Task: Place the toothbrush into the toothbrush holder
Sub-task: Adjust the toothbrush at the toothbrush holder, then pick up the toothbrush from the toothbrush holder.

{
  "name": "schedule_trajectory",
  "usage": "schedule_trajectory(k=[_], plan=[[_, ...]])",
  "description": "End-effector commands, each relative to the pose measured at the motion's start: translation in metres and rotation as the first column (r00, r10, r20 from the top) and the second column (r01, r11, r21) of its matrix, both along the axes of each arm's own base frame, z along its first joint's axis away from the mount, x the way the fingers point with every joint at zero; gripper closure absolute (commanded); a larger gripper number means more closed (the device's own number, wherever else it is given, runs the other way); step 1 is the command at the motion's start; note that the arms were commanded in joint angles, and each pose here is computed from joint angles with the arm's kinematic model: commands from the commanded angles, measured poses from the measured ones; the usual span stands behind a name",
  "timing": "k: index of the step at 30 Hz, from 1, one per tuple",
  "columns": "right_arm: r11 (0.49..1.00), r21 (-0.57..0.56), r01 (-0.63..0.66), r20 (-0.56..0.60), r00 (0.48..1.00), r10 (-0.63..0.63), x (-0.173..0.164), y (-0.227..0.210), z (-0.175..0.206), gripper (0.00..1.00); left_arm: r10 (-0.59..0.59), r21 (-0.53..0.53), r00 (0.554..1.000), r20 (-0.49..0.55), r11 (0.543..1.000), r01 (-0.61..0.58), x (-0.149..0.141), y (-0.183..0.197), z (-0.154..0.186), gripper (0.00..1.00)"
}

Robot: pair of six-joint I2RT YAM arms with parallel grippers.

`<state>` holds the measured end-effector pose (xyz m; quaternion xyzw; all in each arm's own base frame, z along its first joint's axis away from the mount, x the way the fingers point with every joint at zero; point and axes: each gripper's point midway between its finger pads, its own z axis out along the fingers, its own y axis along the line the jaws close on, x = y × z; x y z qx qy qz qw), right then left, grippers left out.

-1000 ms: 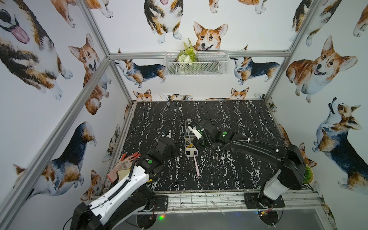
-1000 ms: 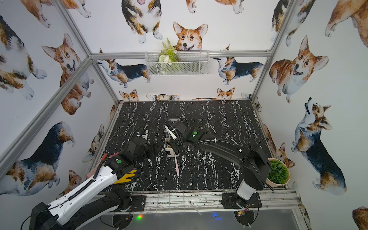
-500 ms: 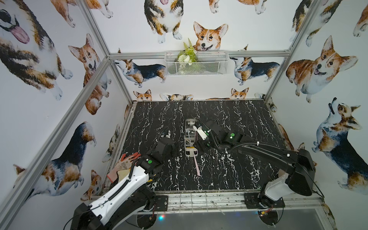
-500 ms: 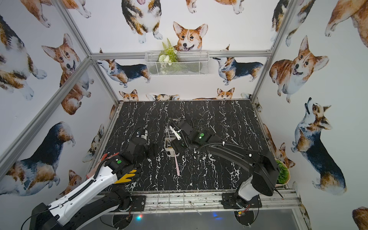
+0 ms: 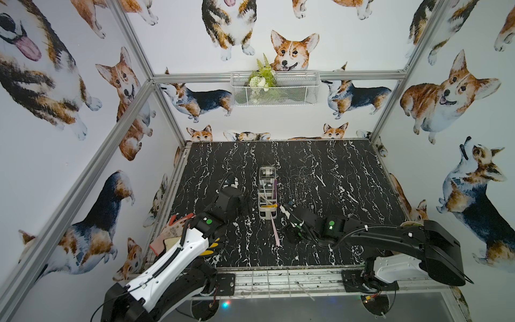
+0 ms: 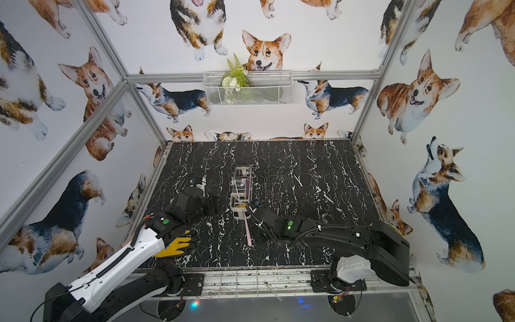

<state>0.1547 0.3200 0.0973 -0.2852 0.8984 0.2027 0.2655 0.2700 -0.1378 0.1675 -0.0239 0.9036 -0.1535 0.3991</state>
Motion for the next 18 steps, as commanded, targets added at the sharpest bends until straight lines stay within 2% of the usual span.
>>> schedule_trajectory(k=[1,12,18], plan=[[0.993,0.104,0.046,0.011,0.999,-0.048,0.010,0.029,-0.002,0.45,-0.006,-0.045,0.999,-0.035,0.999,0.004,0.000,-0.003,0.000,0.27],[0.996,0.036,0.076,-0.003,0.997,-0.076,0.018,0.037,-0.053,0.57,0.012,-0.068,0.996,-0.089,0.998,-0.018,0.000,0.007,-0.012,0.27],[0.997,-0.002,0.083,0.012,0.996,-0.083,0.017,0.033,-0.068,0.68,0.013,-0.077,0.993,-0.115,0.997,-0.022,0.001,0.009,-0.016,0.27]])
